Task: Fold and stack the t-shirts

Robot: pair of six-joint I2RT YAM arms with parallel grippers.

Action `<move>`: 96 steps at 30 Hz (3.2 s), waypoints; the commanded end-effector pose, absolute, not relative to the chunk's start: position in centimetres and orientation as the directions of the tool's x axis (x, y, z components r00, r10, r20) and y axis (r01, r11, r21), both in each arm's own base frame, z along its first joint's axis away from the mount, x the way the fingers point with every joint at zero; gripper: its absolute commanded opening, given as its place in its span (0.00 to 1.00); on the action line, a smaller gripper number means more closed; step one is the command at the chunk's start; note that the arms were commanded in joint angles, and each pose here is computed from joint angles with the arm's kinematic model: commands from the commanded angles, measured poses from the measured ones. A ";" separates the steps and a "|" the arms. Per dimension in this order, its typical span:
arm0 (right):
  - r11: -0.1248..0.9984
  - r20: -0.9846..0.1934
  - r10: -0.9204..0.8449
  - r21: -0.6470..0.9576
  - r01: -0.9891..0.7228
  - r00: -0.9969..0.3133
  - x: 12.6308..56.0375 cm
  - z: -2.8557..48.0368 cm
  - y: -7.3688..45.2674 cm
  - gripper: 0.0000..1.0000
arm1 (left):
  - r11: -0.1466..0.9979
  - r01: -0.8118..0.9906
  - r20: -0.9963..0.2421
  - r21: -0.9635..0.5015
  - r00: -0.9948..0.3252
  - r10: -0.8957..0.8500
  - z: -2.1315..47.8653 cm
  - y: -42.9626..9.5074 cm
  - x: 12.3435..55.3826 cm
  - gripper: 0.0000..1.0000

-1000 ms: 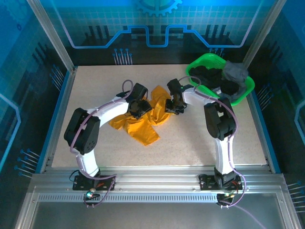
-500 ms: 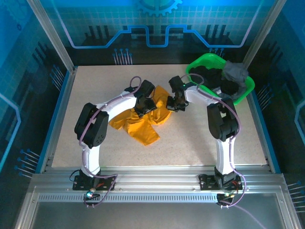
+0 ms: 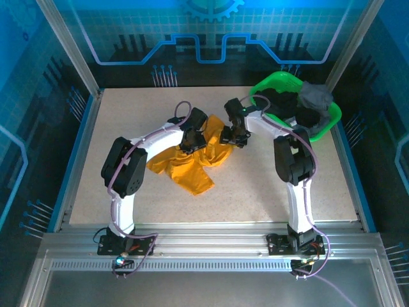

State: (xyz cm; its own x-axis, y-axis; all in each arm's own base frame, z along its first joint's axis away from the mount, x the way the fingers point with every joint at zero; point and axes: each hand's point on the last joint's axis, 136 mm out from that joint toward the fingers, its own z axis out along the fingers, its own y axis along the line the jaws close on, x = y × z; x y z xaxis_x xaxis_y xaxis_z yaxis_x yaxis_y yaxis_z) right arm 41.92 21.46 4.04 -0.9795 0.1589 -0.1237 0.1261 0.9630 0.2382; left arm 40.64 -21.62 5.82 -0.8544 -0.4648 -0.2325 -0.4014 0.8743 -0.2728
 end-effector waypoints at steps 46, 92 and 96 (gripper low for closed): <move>0.733 -0.778 0.544 0.622 -0.273 -0.314 42.0 56.1 14.4 0.00 | 0.424 0.254 -0.492 -0.869 -0.370 -0.788 50.6 -15.5 53.6 0.00; 0.883 -0.274 0.168 0.468 0.021 -0.947 39.6 14.1 19.9 0.44 | 0.760 -0.585 -0.229 -0.283 -0.729 -0.645 8.9 -6.0 33.6 0.62; 0.885 -0.266 0.191 0.462 0.049 -0.945 39.4 13.9 19.5 0.44 | 0.884 -0.452 -0.255 -0.119 -0.846 -0.467 8.2 -8.3 34.9 0.50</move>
State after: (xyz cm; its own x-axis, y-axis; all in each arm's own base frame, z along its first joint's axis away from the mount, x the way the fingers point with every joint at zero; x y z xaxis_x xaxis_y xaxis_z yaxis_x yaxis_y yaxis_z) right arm 39.87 20.24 13.73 -0.9461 0.1849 -0.2659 0.0360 0.8760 0.4810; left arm 33.37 -6.29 7.38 -0.7714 -0.5998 -0.2123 -0.5753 0.8001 -0.1701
